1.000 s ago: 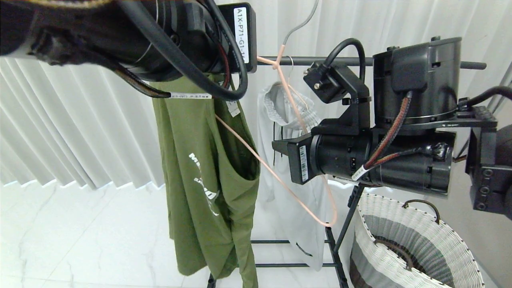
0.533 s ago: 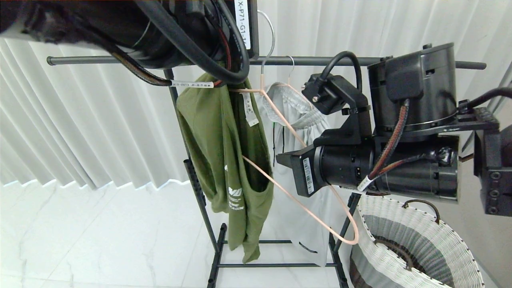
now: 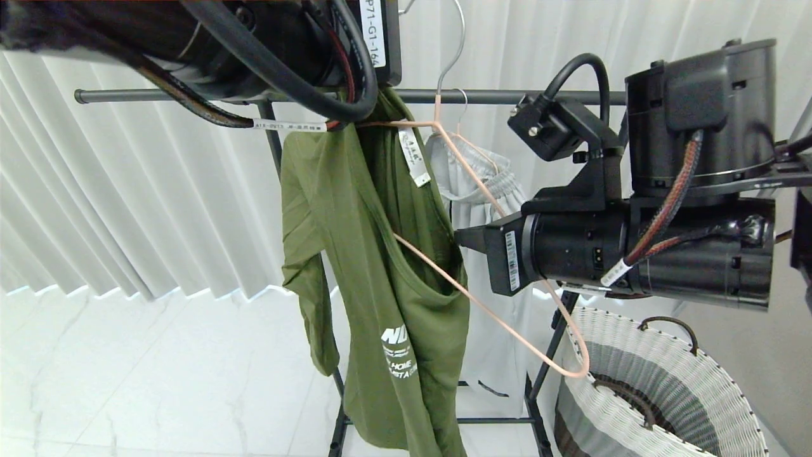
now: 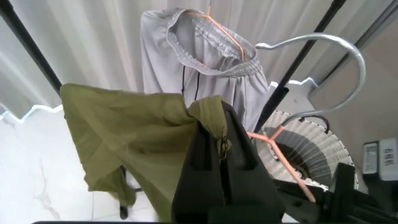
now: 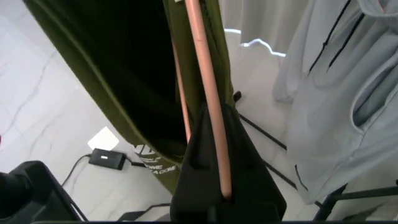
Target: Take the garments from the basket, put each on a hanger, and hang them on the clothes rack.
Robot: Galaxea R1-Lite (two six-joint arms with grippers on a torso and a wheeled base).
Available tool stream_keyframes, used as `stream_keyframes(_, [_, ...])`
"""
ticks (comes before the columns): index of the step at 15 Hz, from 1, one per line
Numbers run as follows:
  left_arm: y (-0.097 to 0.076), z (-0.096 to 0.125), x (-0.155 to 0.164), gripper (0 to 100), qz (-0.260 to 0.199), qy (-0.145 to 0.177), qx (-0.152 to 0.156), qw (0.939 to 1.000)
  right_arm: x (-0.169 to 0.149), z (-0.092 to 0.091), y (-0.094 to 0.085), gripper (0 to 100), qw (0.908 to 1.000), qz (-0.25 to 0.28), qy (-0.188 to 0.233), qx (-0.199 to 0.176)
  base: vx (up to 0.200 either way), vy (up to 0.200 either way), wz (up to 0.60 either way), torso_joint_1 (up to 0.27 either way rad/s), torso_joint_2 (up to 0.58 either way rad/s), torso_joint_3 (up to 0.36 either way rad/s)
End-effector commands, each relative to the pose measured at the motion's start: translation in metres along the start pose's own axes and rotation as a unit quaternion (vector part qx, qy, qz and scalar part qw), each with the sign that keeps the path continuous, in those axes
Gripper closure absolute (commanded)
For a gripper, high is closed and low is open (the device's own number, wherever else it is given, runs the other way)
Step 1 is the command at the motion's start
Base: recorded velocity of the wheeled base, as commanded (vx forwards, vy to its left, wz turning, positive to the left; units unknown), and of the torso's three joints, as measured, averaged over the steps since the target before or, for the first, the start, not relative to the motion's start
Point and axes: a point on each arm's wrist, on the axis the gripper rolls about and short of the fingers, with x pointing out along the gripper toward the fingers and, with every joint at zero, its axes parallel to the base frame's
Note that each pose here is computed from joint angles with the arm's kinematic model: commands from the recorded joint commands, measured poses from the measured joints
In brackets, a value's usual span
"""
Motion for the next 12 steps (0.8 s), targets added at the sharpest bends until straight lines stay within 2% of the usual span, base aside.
stream_keyframes(1, [-0.003,-0.004,-0.002,100,-0.006,0.006,0.006,0.9999,-0.005,0.004,-0.001,100,1.0,0.001,-0.009,0.001,0.0,0.0,0.0,0.0,0.0,0.0])
stream_keyframes(3, [-0.006,-0.014,-0.002,100,-0.01,0.023,0.019,0.9995,-0.006,0.005,-0.001,100,0.9999,0.0,-0.011,0.0,0.0,0.0,0.0,0.0,0.0,0.0])
stream_keyframes(5, [-0.003,-0.026,-0.007,100,-0.011,0.042,0.049,0.9979,-0.006,0.01,-0.001,100,0.9994,0.004,-0.033,0.001,0.0,0.0,0.0,0.0,0.0,0.0])
stream_keyframes(11, [0.001,-0.031,-0.014,100,-0.016,0.047,0.074,0.996,-0.012,0.016,-0.004,100,0.9985,0.007,-0.054,0.002,0.0,0.0,0.0,0.0,0.0,0.0])
stream_keyframes(12, [0.001,-0.032,-0.014,0,-0.015,0.05,0.08,0.9955,-0.015,0.018,-0.005,100,0.9982,0.006,-0.059,0.002,0.0,0.0,0.0,0.0,0.0,0.0])
